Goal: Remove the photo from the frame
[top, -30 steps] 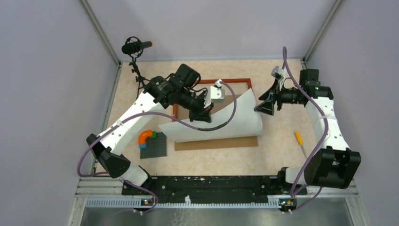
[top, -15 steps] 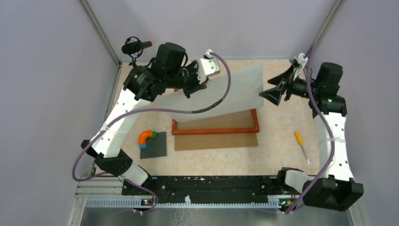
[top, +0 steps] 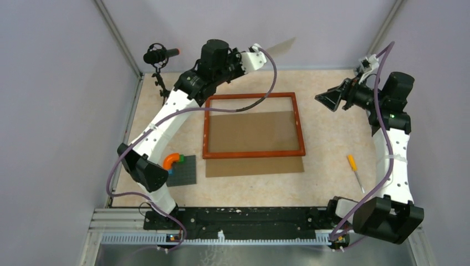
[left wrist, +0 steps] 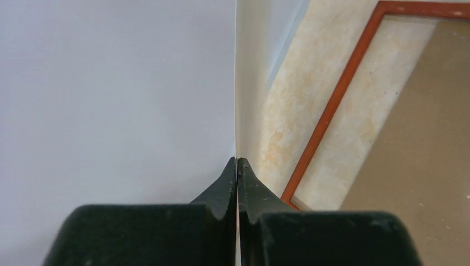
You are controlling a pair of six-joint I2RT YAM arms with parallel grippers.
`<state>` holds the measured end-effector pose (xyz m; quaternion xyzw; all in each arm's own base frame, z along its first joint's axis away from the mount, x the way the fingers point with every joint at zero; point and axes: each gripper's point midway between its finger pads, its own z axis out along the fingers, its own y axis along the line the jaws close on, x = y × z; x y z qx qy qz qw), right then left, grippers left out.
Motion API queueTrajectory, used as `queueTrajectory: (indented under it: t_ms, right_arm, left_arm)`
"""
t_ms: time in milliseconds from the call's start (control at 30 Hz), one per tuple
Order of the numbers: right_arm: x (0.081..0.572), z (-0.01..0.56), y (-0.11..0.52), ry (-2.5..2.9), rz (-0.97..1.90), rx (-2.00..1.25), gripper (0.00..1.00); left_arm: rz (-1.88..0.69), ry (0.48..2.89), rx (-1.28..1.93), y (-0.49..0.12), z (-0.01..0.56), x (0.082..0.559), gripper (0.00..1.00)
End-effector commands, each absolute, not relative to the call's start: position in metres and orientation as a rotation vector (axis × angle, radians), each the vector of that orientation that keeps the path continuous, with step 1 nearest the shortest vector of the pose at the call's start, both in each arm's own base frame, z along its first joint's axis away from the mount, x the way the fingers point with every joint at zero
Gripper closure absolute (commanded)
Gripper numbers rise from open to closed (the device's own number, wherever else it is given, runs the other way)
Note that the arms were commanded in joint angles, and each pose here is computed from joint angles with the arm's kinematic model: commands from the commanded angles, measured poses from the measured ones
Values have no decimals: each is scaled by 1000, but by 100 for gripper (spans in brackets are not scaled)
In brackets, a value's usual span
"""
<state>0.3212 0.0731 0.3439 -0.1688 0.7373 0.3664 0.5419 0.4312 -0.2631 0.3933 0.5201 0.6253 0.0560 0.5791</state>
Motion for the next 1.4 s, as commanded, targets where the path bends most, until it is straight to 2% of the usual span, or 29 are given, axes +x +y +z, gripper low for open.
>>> queueTrajectory:
  t_ms: [0,367,567,1033,1367]
  right_arm:
    - [326,350,65,1742,846,-349,15]
    - [314,338,64,1766,818,-345,14]
    - [314,338,65,1764,831,-350,14]
    - [309,334,67,1768,839,-360,13]
    - [307,332,66,1774,827,-370,12]
  left_arm:
    - [131,1289,1276,-285,392,437,100]
    - [-98,1321,1603,-312,216,363,100]
    - [-163,1356,1743,-326,145,327,100]
    - [-146,1401,1817,-338,85,326,100]
    - [-194,1408,2008,-332,36,278,100]
